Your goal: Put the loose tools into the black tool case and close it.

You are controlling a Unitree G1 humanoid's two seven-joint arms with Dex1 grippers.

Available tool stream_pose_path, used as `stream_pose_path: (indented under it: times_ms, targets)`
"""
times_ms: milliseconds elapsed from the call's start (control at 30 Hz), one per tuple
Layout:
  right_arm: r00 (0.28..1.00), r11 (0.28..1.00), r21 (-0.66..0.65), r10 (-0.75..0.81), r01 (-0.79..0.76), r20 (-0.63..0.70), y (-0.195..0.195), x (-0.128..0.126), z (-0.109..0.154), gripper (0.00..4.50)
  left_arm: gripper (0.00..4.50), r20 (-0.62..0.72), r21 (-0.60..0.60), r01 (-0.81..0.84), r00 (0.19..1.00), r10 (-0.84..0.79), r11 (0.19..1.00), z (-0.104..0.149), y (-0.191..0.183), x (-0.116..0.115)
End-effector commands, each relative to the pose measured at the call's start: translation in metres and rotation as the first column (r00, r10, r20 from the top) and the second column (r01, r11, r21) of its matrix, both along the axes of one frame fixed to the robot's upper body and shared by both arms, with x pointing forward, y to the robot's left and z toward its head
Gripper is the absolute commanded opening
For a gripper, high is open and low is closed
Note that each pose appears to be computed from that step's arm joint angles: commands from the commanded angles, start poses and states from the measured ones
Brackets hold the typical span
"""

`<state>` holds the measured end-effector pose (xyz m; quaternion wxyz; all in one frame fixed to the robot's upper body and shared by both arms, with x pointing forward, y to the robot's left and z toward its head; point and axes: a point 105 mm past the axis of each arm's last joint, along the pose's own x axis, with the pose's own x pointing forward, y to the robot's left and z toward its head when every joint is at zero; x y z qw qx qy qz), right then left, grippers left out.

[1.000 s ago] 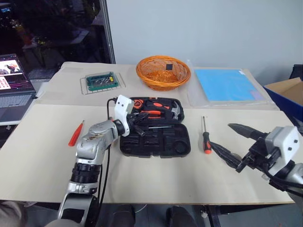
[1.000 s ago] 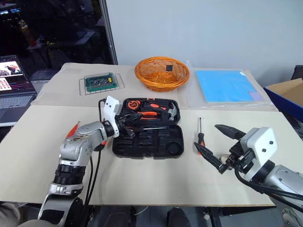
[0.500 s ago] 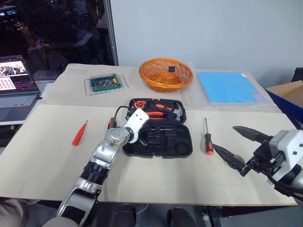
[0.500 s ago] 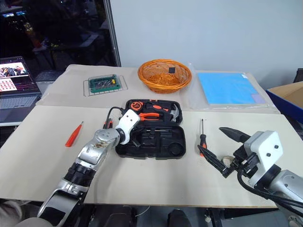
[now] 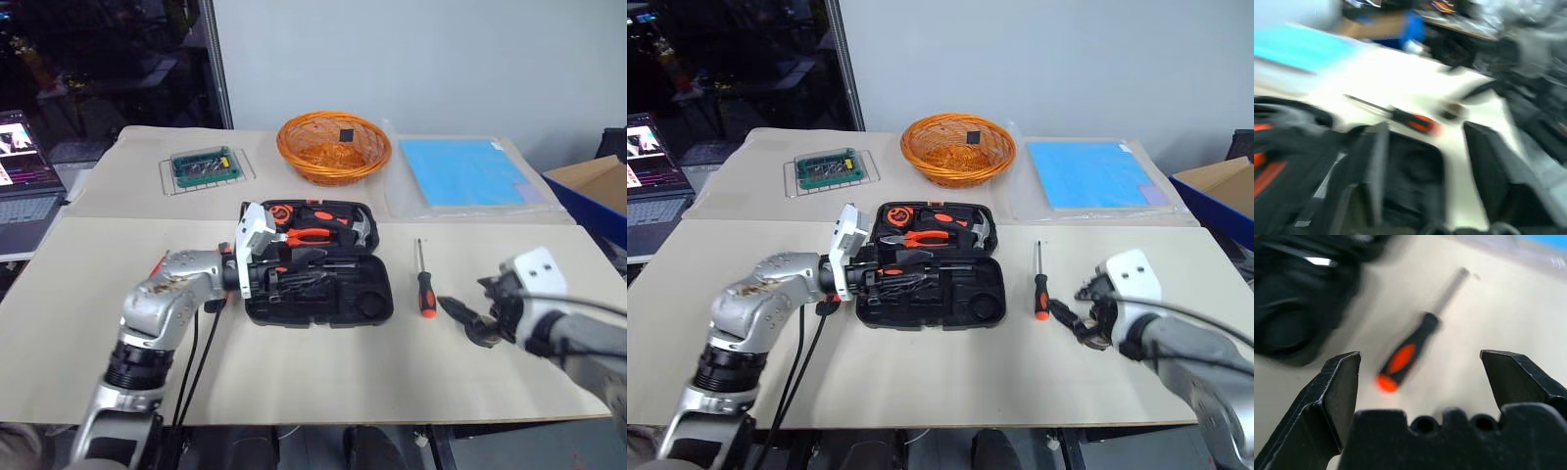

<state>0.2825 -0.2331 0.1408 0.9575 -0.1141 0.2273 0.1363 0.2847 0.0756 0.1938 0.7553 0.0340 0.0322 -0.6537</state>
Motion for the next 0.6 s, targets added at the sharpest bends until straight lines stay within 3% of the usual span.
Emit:
stream_pose_path:
  times_ms: [33, 200, 333, 400, 500, 600]
  targets:
    - [0.996, 0.998, 0.044, -0.04, 0.044, -0.084, 0.004, 0.018, -0.012, 4.5, 4.25, 0.03, 0.061, 0.095, 0.995, -0.097, 0.994, 0.009, 0.002, -0.024]
    - [0.98, 0.995, 0.084, -0.03, 0.048, -0.199, 0.019, 0.035, -0.029, 4.5, 4.42, 0.025, 0.081, 0.055, 0.998, -0.057, 0.995, 0.011, 0.01, -0.03]
    - [0.967, 0.997, 0.039, -0.061, 0.073, -0.247, 0.017, 0.04, -0.04, 3.53, 4.5, 0.029, 0.086, 0.018, 0.999, -0.021, 0.996, 0.01, 0.01, -0.037]
    - [0.967, 0.997, 0.014, -0.073, 0.079, -0.246, 0.017, 0.04, -0.04, 2.75, 4.5, 0.025, 0.084, 0.006, 1.0, -0.008, 0.996, 0.01, 0.013, -0.04]
    - [0.979, 0.995, -0.06, -0.087, 0.077, -0.184, 0.01, 0.038, -0.03, 1.66, 4.5, 0.056, 0.084, -0.023, 0.998, 0.018, 0.996, 0.01, 0.016, -0.045]
    - [0.994, 0.987, -0.157, -0.059, 0.044, -0.09, 0.001, 0.033, -0.011, 0.99, 4.5, 0.06, 0.03, -0.096, 0.994, 0.094, 0.995, 0.014, 0.019, -0.045]
